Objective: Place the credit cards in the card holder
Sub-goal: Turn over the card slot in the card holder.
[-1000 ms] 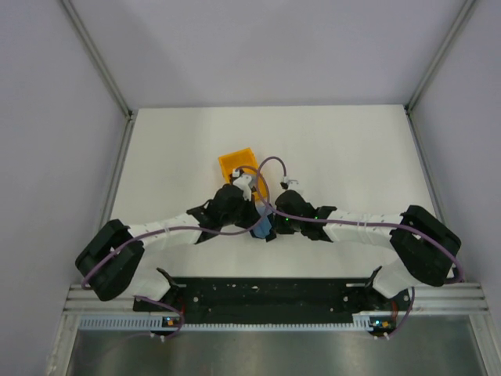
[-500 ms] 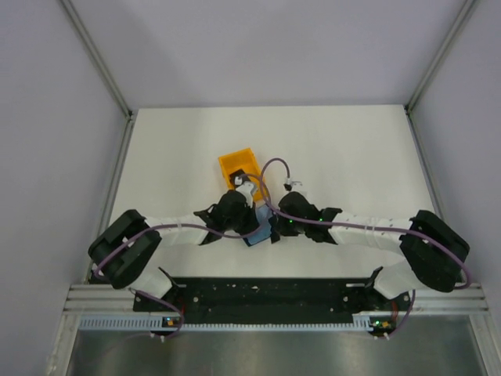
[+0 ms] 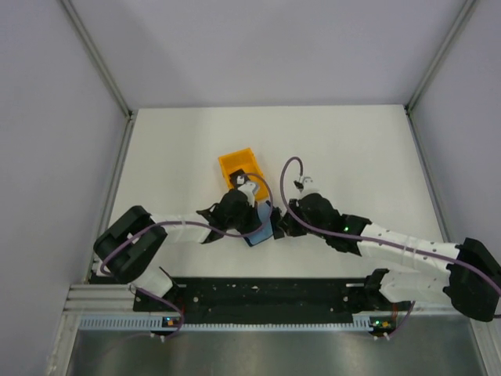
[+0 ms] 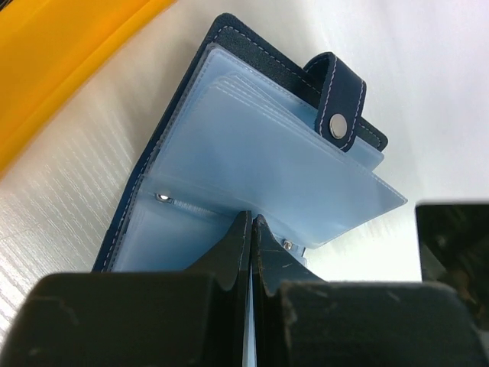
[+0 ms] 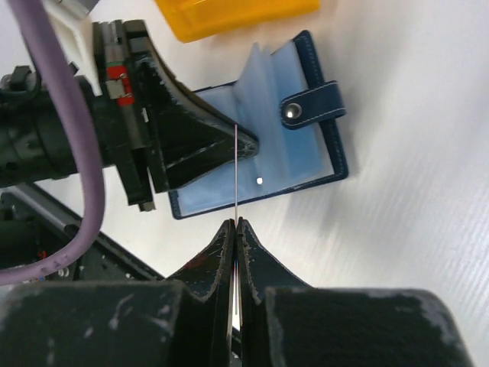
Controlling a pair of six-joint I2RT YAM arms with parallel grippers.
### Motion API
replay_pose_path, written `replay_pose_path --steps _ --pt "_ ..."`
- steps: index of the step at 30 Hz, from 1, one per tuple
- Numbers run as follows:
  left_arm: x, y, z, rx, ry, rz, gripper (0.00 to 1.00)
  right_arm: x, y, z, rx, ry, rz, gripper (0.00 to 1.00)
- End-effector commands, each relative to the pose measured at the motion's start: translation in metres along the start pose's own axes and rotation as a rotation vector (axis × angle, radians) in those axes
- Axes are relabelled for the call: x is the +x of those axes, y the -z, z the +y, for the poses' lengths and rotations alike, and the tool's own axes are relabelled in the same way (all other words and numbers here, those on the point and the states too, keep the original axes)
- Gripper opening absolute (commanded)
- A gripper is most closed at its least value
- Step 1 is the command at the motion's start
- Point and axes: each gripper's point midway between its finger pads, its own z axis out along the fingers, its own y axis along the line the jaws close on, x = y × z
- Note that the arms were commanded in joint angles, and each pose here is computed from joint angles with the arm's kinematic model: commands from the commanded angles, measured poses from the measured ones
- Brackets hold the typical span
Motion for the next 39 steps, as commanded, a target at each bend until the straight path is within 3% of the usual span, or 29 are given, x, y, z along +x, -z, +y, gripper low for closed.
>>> replay_pose_path --steps 1,15,39 --pt "-0.002 -0.003 -0.004 0.011 -0.012 0.006 0.0 0.004 -0.002 0.028 -0.122 0.076 0.025 0.0" --pt "0.0 0.002 -0.003 0.007 -0.022 0.004 0.0 0.023 -0.052 0.012 0.019 0.096 0.116 0.0" --pt "-0.023 0.061 0.009 -0.09 -0.028 -0.151 0.02 0.041 -0.06 -0.017 0.154 0.079 0.167 0.0"
